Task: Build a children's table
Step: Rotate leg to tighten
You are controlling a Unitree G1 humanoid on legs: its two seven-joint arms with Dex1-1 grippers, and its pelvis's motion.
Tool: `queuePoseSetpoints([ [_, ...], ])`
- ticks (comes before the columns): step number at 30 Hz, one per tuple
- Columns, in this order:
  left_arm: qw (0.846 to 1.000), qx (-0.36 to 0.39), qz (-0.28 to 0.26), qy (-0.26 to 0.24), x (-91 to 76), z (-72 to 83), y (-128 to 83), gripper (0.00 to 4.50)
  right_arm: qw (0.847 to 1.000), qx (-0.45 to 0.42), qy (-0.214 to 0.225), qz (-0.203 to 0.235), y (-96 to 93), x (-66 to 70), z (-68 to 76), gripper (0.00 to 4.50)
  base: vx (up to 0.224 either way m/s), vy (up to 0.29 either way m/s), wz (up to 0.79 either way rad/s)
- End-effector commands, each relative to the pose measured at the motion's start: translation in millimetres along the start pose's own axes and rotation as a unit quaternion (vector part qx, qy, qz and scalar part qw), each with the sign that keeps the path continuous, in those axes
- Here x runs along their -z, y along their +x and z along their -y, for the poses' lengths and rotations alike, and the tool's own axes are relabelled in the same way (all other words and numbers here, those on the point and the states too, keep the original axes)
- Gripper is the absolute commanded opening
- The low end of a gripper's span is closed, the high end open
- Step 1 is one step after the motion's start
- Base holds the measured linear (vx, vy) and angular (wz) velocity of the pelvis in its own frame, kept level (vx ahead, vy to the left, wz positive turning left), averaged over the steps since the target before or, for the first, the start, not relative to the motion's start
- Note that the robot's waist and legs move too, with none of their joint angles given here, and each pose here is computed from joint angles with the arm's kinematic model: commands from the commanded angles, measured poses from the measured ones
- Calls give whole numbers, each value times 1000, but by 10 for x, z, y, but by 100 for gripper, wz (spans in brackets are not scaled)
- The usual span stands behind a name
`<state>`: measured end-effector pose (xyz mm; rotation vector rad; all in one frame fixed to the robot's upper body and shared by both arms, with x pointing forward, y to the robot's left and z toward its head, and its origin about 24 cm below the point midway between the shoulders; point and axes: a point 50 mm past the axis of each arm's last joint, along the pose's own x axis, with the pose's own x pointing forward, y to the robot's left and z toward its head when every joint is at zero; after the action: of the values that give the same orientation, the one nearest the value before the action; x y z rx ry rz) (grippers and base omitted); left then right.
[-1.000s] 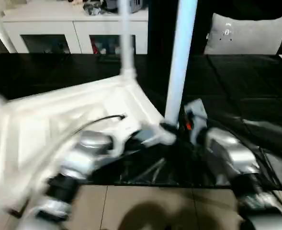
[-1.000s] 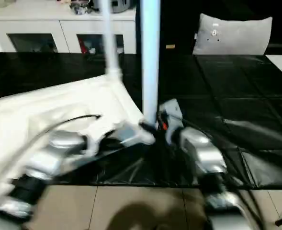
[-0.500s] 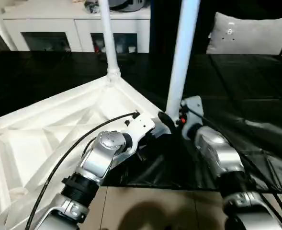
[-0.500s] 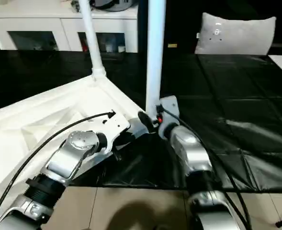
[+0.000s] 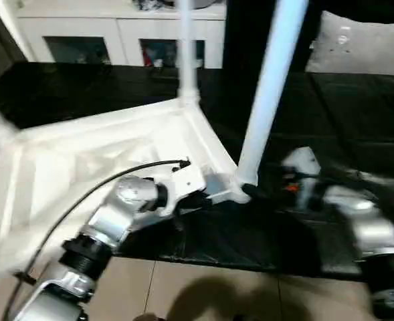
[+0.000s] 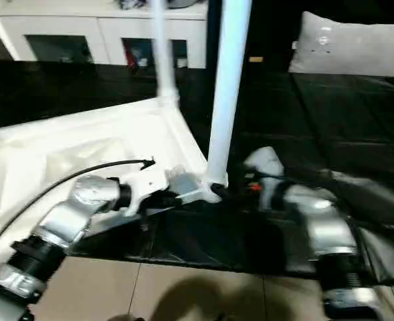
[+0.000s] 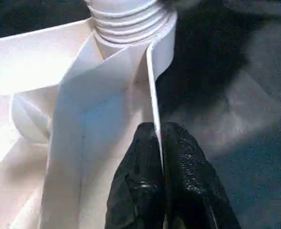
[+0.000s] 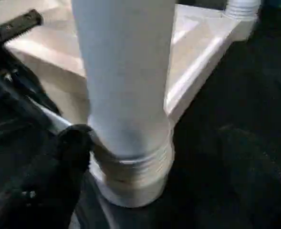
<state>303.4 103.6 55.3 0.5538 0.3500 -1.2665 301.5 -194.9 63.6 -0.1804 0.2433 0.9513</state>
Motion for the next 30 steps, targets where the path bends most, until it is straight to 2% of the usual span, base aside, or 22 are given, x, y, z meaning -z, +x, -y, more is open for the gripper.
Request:
queuePoseSetpoints([
  [1,994,93,-25,47,55,98,-43,0,997,-52,-47,-20,-27,-64,-45,444,0,0,0],
  [6,986,152,-28,59,90,148,-118,0,991,-107,-72,-39,-40,-73,-99,444,0,0,0],
  [7,982,174,-28,67,83,161,-139,0,986,-141,-81,-44,-38,-74,-141,444,0,0,0],
  [11,975,202,-30,86,78,170,-159,0,978,-184,-82,-53,-17,-55,-203,428,0,0,0],
  [18,968,228,-22,101,50,176,-152,0,972,-212,-83,-54,85,-34,-260,376,0,0,0],
  [30,965,239,-20,102,67,177,-148,0,967,-241,-70,-39,167,-27,-345,276,0,0,0],
])
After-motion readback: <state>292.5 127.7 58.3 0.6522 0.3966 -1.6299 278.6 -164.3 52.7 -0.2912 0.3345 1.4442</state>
